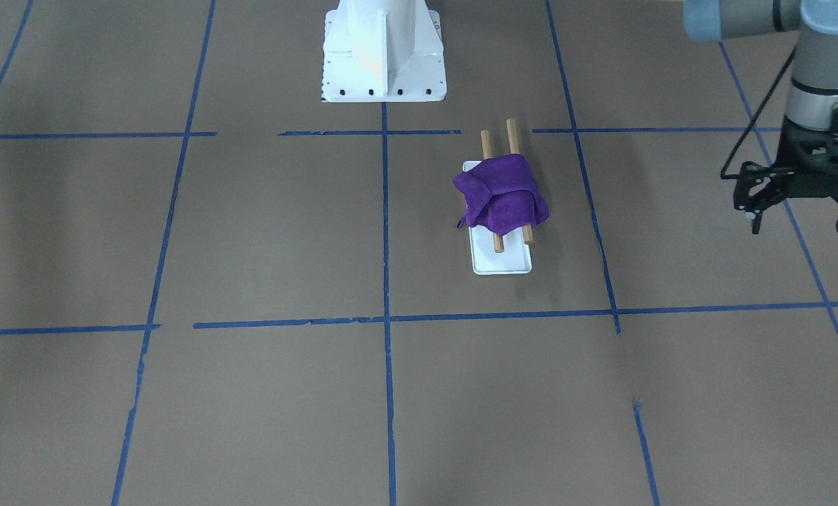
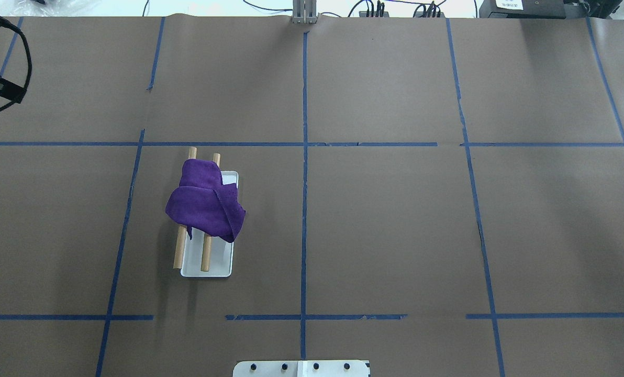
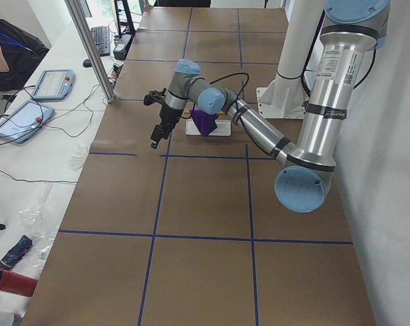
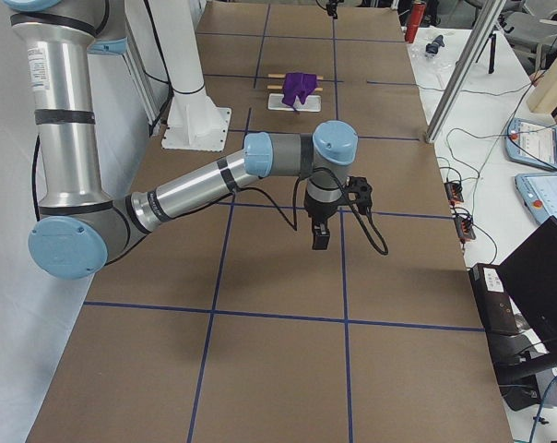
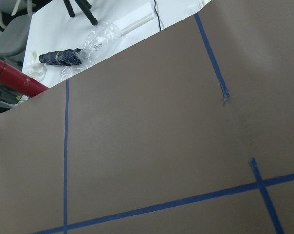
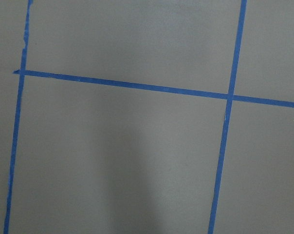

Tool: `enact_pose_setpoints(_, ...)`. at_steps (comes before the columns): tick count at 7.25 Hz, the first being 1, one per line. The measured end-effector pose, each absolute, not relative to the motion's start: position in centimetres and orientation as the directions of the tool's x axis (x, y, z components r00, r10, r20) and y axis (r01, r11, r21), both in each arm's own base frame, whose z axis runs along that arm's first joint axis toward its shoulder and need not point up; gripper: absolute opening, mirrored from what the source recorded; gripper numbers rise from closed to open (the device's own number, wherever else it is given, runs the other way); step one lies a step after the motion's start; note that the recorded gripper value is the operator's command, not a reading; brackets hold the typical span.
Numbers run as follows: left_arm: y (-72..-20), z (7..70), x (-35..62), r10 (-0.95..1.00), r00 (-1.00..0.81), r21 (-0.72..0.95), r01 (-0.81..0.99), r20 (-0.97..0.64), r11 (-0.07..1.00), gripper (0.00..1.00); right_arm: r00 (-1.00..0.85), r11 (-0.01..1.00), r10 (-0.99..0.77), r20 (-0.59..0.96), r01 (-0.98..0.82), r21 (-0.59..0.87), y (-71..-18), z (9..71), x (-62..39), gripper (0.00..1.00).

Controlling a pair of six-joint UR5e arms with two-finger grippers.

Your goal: Hang towel on rack

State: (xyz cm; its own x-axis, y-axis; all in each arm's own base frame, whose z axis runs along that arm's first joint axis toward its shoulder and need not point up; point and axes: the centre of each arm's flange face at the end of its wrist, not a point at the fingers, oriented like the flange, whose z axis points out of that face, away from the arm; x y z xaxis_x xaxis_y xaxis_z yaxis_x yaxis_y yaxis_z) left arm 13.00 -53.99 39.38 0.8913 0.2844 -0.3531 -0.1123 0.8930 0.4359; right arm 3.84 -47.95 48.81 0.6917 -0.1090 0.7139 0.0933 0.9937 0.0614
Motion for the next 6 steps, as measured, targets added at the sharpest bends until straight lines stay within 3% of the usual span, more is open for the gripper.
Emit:
enact_pose_setpoints(3, -55.5, 48.4, 0.8, 0.219, 0.827, 0.289, -0.071, -0.518, 0.955, 1.0, 0.688, 0.997, -0.073, 0.722, 0.079, 0.026, -47.9, 51.1, 4.7, 1.0)
enact_pose_setpoints(6, -50.5, 58.8, -6.5, 0.101, 0.784, 0.131, -0.025, -0.612, 0.991, 1.0, 0.687, 0.998, -0.037, 0.726, 0.058, -0.005, -48.0, 52.6, 5.7, 1.0)
